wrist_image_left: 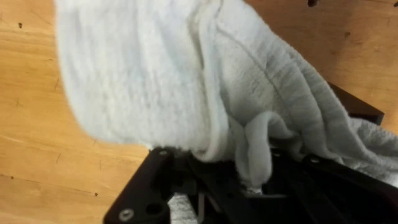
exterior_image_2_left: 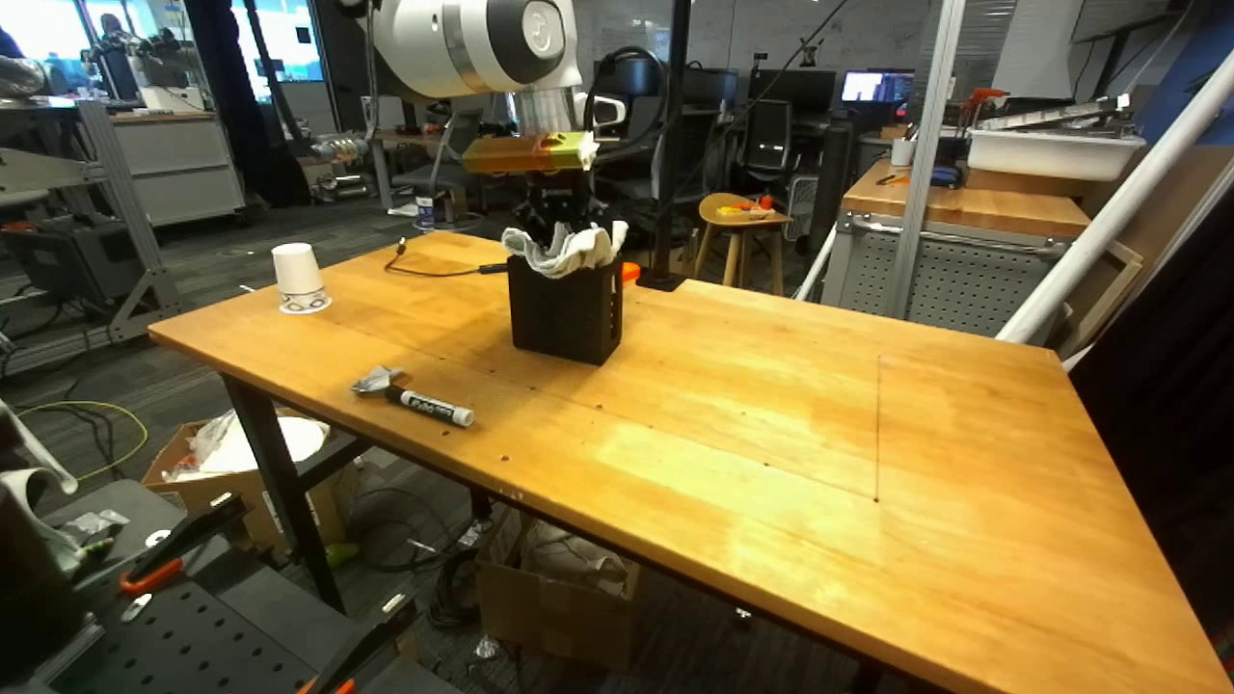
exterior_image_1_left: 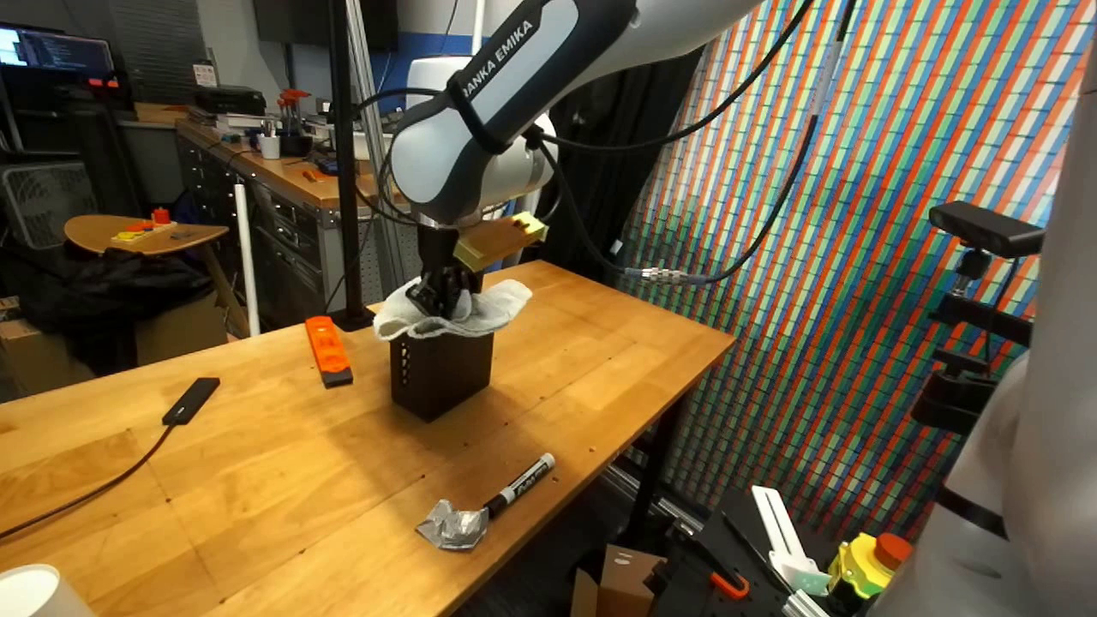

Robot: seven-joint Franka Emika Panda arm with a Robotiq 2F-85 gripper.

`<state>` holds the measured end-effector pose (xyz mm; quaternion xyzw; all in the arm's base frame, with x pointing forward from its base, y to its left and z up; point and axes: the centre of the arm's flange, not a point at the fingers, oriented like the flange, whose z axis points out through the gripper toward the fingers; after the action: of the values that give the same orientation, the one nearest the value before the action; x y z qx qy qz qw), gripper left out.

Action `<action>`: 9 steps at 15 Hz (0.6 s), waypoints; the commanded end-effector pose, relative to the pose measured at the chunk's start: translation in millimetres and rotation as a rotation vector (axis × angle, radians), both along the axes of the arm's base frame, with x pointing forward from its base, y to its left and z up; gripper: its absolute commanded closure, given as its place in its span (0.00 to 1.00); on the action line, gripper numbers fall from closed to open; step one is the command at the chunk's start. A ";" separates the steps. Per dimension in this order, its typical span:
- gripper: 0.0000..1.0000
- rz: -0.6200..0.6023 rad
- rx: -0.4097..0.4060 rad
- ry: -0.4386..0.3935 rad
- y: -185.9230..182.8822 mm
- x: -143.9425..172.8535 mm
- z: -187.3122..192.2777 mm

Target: Put the cloth in the black box

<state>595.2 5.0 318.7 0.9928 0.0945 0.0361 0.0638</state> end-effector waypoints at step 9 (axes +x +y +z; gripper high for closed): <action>0.97 0.032 0.114 0.233 -7.6 11.1 -52.9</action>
<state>604.7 8.3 277.5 0.9914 0.1165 -0.0556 0.0191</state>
